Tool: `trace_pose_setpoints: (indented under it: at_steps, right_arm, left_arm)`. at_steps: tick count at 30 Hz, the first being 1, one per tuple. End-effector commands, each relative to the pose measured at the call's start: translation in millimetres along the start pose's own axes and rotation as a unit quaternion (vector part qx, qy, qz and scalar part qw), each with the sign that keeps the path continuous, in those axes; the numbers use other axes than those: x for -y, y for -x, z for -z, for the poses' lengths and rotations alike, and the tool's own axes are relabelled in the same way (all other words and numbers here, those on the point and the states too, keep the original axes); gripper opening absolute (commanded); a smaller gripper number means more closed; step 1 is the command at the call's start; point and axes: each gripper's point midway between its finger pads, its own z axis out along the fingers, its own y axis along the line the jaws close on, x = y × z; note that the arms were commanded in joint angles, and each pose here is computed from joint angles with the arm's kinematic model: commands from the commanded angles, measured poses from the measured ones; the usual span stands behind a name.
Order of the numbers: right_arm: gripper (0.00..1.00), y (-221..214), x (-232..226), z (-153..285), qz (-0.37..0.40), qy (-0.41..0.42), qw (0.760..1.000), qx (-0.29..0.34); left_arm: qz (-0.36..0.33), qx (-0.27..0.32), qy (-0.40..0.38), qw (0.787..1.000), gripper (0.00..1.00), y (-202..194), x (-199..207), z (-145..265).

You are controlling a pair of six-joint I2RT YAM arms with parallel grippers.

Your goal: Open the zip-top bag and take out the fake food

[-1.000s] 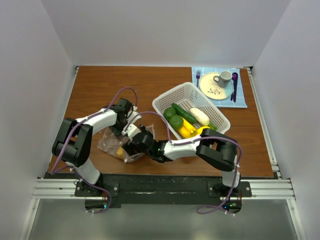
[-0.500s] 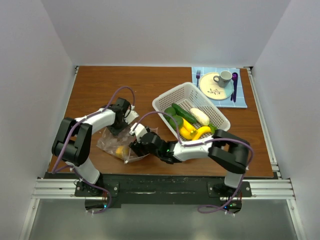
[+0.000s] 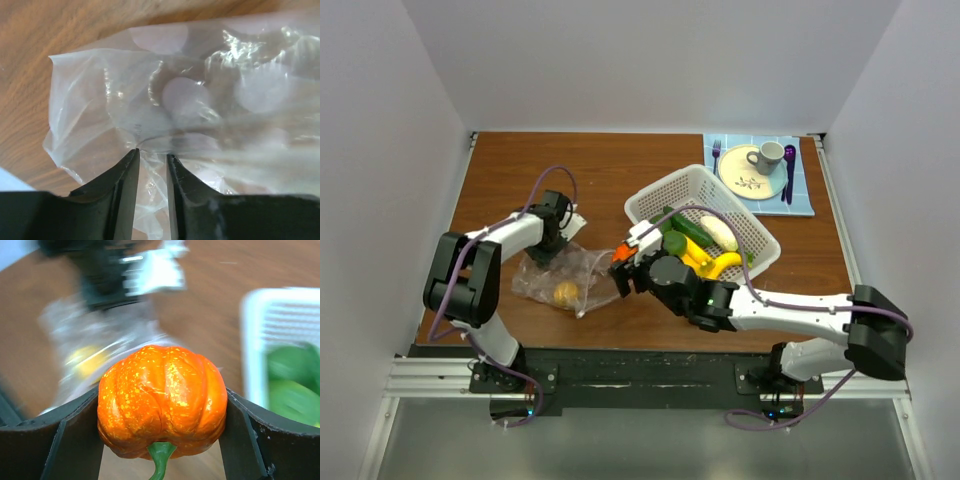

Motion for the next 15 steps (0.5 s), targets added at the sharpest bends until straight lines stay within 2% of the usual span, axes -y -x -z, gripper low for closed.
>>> trace_pose_setpoints:
  at_steps: [1, 3, 4, 7, 10, 12, 15]
  right_arm:
    - [0.22, 3.0, 105.5, 28.8, -0.029, -0.237, 0.971, 0.012]
    - [0.3, 0.6, 132.1, 36.7, -0.058, -0.291, 0.955, 0.015]
    - [0.49, -5.0, 152.5, 41.8, -0.054, -0.325, 0.944, 0.001]
    - [0.99, -14.8, 183.9, 51.8, -0.068, -0.388, 0.919, -0.026]
    - [0.99, -21.8, 189.2, 50.8, -0.063, -0.4, 0.913, -0.051]
    - [0.99, -22.2, 185.7, 48.6, -0.061, -0.391, 0.916, -0.06]
    - [0.99, -9.5, 169.2, 42.7, -0.068, -0.345, 0.935, -0.05]
  left_arm:
    - [0.033, 0.065, -0.052, 0.996, 0.38, 28.3, 0.9, 47.5]
    - [0.037, 0.089, -0.064, 0.993, 0.43, 37.8, -3.0, 74.0]
    - [0.038, 0.107, -0.062, 0.992, 0.48, 41.1, -6.8, 88.9]
    - [0.03, 0.132, -0.067, 0.989, 0.52, 41.3, -9.2, 119.1]
    - [0.021, 0.142, -0.064, 0.988, 0.55, 31.0, -7.5, 131.3]
    - [0.011, 0.145, -0.089, 0.985, 0.55, 25.7, 4.7, 133.0]
    - [-0.002, 0.134, -0.119, 0.984, 0.51, 11.7, 23.4, 121.8]
